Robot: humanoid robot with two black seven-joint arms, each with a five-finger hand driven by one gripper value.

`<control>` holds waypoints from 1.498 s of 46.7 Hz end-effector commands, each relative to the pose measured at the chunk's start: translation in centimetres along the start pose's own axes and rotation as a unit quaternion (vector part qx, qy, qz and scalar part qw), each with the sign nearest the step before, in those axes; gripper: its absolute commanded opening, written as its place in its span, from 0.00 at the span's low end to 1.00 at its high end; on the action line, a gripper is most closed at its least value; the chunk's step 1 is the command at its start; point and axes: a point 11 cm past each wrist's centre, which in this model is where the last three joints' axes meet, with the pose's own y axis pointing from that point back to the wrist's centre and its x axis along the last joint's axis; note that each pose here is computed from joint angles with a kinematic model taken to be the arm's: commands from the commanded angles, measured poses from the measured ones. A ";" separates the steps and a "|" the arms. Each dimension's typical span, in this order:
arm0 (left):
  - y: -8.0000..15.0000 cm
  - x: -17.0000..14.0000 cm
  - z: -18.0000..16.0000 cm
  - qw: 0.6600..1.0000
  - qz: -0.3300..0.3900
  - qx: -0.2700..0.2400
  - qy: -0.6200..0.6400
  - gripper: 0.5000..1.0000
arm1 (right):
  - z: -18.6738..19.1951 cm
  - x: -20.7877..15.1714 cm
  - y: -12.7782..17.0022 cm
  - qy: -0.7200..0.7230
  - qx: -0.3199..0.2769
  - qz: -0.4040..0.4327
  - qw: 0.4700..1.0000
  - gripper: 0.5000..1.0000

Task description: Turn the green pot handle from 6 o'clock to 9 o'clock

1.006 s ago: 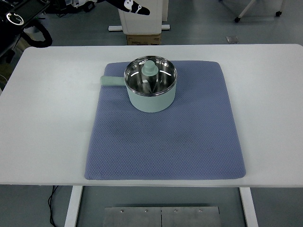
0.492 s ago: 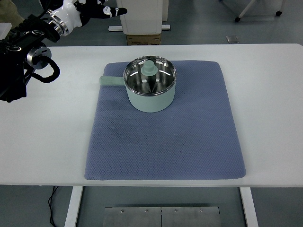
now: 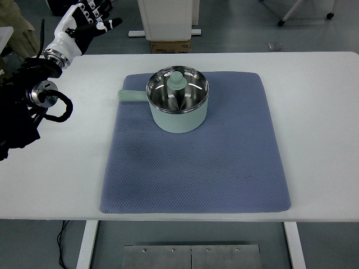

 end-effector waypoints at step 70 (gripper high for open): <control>4.1 -0.8 -10.2 0.984 0.092 0.052 0.142 1.00 | 0.0 0.0 0.0 0.000 0.000 0.000 1.000 1.00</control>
